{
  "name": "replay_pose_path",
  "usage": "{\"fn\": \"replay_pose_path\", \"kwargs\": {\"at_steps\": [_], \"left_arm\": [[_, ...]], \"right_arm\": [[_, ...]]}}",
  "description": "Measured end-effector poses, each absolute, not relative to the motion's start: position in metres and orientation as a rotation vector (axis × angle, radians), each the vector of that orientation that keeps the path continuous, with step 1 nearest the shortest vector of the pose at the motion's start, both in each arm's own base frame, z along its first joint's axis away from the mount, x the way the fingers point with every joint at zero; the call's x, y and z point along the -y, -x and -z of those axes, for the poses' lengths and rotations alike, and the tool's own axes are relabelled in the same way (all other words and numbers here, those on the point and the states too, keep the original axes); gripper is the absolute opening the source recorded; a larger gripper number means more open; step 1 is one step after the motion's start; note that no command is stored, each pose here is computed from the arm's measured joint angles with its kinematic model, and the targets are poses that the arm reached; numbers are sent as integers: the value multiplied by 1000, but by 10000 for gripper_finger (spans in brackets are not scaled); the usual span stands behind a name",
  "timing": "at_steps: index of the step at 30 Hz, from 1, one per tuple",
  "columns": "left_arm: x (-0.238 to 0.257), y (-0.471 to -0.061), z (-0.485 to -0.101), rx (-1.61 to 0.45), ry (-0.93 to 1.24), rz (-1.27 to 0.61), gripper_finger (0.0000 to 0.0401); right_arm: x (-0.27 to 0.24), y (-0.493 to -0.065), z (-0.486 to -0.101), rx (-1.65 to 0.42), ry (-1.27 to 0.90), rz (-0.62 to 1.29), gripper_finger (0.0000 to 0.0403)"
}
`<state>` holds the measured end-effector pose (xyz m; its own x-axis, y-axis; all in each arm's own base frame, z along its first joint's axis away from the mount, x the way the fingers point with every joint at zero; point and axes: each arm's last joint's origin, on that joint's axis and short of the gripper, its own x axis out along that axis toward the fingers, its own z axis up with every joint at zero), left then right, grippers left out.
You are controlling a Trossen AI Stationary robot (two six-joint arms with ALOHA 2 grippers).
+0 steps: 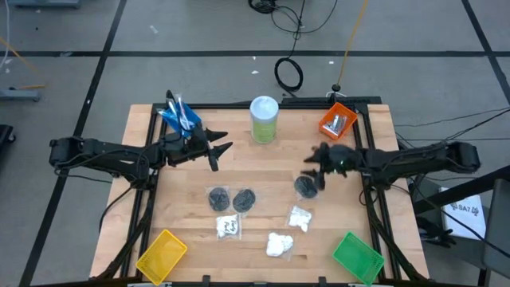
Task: Pick & Place Travel size toiletries
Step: Put the black hairbrush into the yellow bin
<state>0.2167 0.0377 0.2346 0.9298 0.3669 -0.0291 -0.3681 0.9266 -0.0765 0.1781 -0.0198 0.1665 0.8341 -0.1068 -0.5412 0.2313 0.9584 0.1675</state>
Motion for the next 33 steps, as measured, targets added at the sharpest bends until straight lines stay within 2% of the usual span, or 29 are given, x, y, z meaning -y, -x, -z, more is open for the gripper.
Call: {"fn": "replay_pose_path", "kwargs": {"at_steps": [4, 13, 18, 23, 31, 33], "left_arm": [[-38, -217, -234, -15, 82, -377, 200], [-38, -217, -234, -15, 78, -377, 200], [-38, -217, -234, -16, 79, -377, 200], [-38, -217, -234, -16, 79, -377, 200], [-38, -217, -234, -23, 79, -377, 200], [-38, -217, -234, -23, 80, -377, 200]], "right_arm": [[1, -181, -149, -683, -178, 200, 221], [-27, -183, -123, -839, -208, 205, 220], [-26, -185, -112, -900, -175, 250, 200], [-21, -183, -105, -967, -110, 277, 150], [-19, -182, -107, -965, -38, 235, 20], [-19, -182, -110, -947, -24, 224, 7]]}}
